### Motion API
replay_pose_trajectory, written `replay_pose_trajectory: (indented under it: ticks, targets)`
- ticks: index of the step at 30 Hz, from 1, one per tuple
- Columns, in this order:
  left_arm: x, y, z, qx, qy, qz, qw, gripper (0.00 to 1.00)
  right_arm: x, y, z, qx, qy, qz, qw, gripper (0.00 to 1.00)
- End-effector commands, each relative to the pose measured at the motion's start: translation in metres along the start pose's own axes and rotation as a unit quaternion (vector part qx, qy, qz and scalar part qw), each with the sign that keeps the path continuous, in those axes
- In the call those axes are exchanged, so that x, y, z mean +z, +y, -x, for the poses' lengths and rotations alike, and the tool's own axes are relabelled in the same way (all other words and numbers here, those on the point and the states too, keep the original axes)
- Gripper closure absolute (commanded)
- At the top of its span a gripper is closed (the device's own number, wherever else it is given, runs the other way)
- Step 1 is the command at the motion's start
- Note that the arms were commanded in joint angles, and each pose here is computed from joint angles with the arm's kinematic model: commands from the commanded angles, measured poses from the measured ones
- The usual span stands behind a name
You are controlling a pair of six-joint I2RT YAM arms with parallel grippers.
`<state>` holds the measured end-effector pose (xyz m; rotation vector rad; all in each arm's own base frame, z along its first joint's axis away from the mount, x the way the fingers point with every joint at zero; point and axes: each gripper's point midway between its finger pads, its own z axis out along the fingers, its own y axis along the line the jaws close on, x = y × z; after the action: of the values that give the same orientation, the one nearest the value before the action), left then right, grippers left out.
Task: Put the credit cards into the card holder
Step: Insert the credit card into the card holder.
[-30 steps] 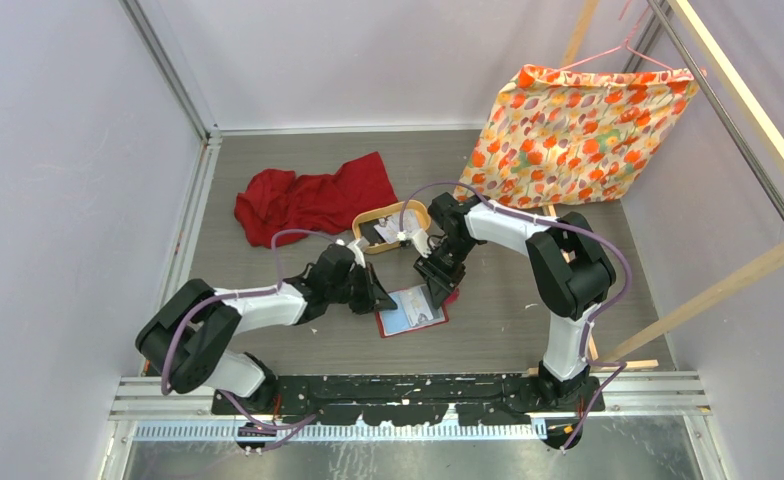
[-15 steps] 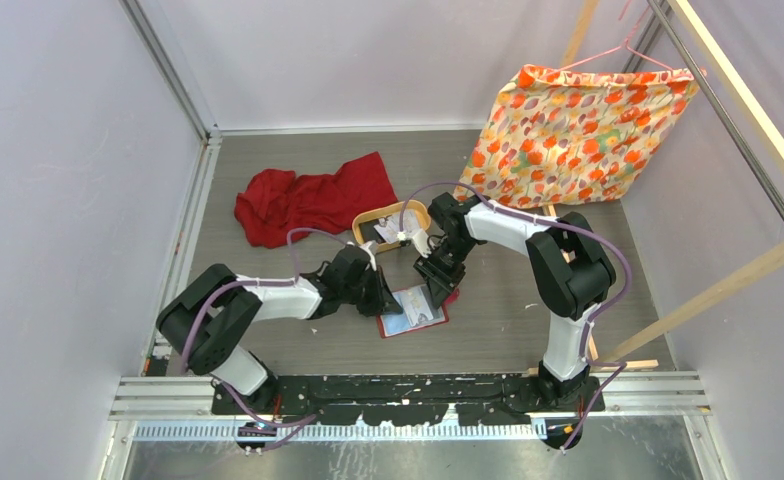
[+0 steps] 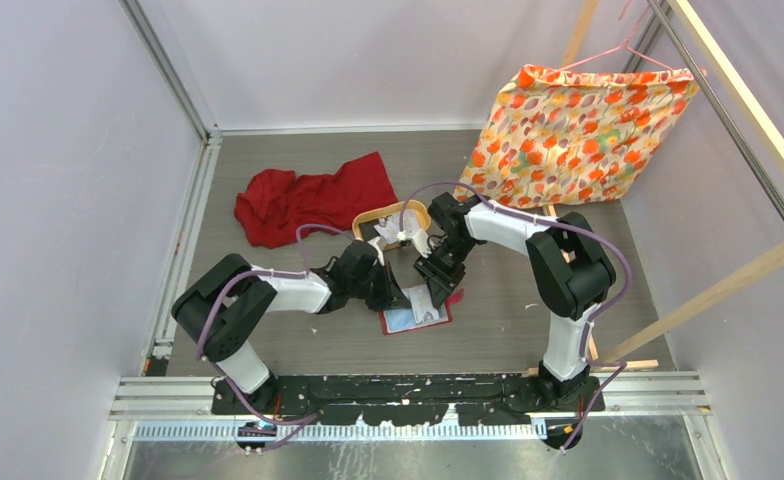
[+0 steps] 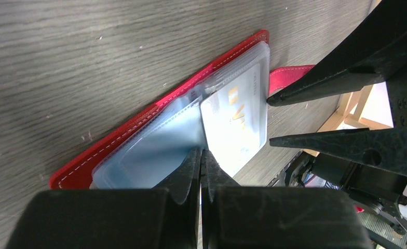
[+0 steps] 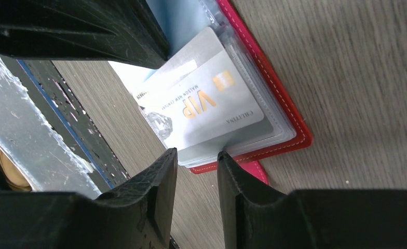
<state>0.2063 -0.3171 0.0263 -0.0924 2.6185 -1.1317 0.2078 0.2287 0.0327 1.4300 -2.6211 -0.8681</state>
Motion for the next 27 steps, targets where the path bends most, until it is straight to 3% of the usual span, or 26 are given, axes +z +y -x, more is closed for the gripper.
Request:
replay_pose_trajectory:
  ticks: [1,10,14,16,27]
  targets:
    - [0.006,-0.018,0.009,0.012,-0.007,-0.022,1.000,1.00,-0.011,0.006,0.016,-0.021,-0.027,-0.004,0.999,0.61]
    - [0.008,-0.018,0.007,0.010,-0.007,-0.027,1.000,0.99,-0.027,0.001,0.016,-0.044,-0.036,-0.028,0.998,0.63]
    - [0.009,-0.019,0.007,0.010,-0.006,-0.029,1.000,0.99,-0.032,-0.007,0.012,-0.043,-0.025,-0.039,0.998,0.90]
    - [0.010,-0.020,0.007,0.010,-0.006,-0.030,0.999,1.00,-0.035,-0.010,0.011,-0.038,-0.028,-0.042,0.998,0.94]
    - [0.015,-0.023,0.003,0.014,-0.002,-0.035,0.999,0.99,-0.021,-0.034,-0.005,0.009,0.012,-0.061,0.998,0.95]
